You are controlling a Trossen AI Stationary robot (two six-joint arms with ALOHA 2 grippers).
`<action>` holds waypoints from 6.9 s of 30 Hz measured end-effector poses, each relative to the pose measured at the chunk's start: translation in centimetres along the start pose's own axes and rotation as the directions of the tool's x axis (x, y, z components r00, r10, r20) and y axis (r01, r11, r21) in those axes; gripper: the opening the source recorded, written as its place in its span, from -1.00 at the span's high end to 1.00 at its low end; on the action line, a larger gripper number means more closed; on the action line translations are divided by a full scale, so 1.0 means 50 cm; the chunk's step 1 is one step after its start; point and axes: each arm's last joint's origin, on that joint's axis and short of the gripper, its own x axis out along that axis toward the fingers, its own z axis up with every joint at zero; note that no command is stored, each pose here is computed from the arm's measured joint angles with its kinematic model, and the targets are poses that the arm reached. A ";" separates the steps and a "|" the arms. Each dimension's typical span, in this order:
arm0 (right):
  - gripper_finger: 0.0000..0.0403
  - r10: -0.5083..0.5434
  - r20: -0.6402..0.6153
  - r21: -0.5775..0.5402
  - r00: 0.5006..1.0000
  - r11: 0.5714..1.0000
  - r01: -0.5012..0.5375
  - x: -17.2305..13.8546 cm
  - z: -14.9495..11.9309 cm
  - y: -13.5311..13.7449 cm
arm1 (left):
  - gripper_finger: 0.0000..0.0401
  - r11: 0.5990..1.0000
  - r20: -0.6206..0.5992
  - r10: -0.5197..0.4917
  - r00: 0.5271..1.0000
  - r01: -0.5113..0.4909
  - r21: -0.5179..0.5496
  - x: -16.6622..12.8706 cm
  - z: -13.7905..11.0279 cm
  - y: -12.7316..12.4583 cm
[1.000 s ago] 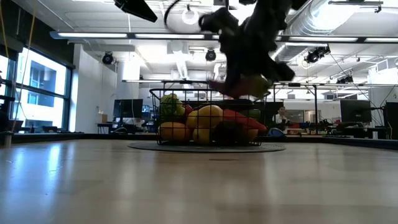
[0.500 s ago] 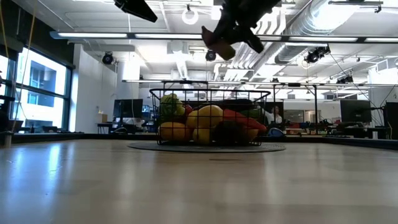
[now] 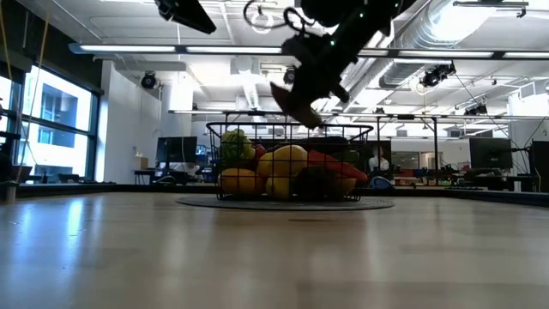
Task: Build produce basket
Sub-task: Put the red chili pepper into the black wire basket, then return to Home Position
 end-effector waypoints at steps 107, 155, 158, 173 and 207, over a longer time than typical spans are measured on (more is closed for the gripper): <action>-0.09 0.085 0.264 -0.149 0.961 0.988 -0.046 -0.469 0.085 -0.023 | 0.06 0.741 0.549 -0.369 0.750 0.594 -0.313 -0.052 -0.440 -0.184; -0.09 0.288 0.628 0.018 0.723 0.923 -0.383 -0.300 -0.419 -0.180 | 0.06 0.741 0.550 -0.369 0.749 0.594 -0.312 -0.052 -0.440 -0.184; -0.09 0.288 0.627 0.025 0.724 0.921 -0.388 -0.290 -0.431 -0.183 | 0.06 0.741 0.550 -0.369 0.749 0.594 -0.312 -0.052 -0.440 -0.184; -0.09 0.278 0.615 0.036 0.738 0.925 -0.379 -0.260 -0.458 -0.188 | 0.06 0.741 0.551 -0.369 0.749 0.595 -0.312 -0.052 -0.440 -0.184; -0.09 0.282 0.612 0.094 0.739 0.902 -0.421 -0.260 -0.458 -0.188 | 0.06 0.741 0.550 -0.369 0.749 0.595 -0.312 -0.052 -0.440 -0.184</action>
